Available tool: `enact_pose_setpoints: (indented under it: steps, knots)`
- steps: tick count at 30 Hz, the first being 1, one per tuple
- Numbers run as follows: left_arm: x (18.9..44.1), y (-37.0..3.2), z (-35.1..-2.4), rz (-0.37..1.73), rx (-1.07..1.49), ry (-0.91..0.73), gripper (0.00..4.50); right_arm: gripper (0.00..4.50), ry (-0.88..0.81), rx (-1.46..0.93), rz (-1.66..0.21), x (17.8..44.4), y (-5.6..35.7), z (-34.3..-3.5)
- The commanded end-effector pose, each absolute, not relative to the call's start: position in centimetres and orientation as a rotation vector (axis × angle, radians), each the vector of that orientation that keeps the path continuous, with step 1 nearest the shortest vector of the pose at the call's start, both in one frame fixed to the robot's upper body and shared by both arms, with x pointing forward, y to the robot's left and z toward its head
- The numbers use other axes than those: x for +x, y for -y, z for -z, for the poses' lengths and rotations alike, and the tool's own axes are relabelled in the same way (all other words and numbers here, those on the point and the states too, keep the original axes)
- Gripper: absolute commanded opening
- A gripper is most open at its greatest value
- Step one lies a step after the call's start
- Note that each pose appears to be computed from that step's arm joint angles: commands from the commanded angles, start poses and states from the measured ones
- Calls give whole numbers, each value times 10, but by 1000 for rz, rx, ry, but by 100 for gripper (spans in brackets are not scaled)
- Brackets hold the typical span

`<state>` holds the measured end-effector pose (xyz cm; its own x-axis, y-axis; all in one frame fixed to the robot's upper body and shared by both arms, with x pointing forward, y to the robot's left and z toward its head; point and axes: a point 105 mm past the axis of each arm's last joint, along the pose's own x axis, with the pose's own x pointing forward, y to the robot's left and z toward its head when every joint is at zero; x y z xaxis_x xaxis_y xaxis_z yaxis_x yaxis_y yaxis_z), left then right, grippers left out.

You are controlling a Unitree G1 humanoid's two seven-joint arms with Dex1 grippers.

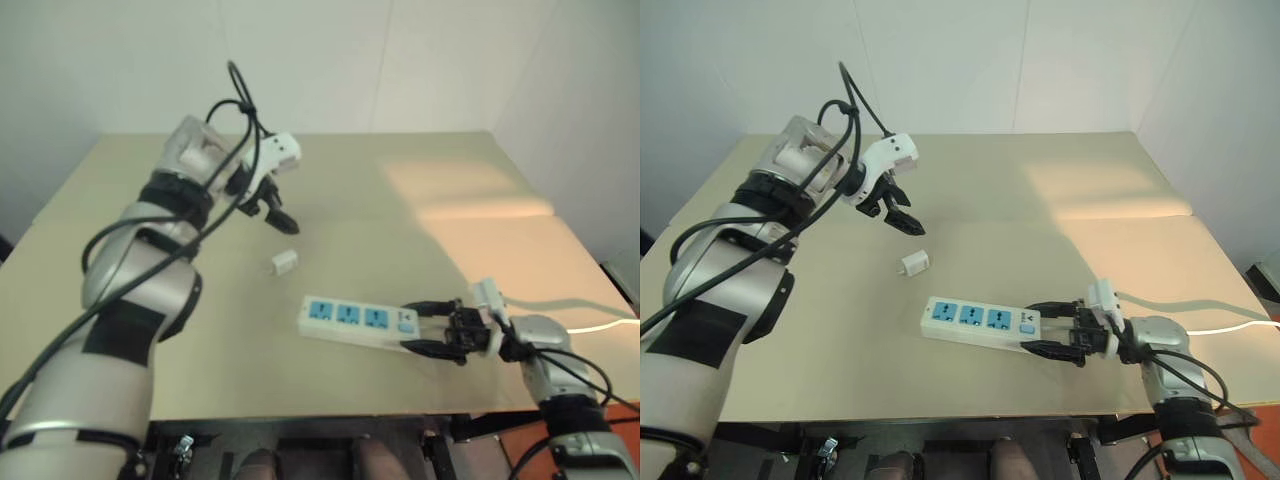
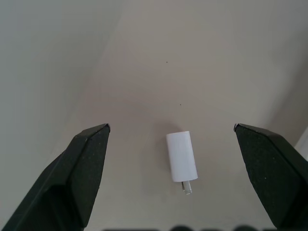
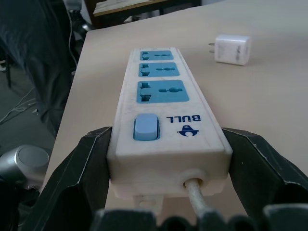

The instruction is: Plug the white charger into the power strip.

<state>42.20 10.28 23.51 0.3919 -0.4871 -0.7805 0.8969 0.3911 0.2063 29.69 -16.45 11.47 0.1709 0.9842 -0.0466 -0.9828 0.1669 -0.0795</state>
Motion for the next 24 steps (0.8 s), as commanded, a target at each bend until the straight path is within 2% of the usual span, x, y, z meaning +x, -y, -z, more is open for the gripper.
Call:
enact_pose_setpoints:
  steps: [1,5,14,24]
  knots:
    - [423,-96,-236,968,767,-725,450,338,51,-121,-1467,301,150,-121]
    - [424,-86,-224,945,810,-766,450,338,44,-125,-1487,306,139,-116]
    - [435,-69,-206,843,882,-730,450,338,48,-135,-1481,304,127,-105]
    - [437,-72,-186,800,920,-769,450,338,48,-150,-1444,300,119,-96]
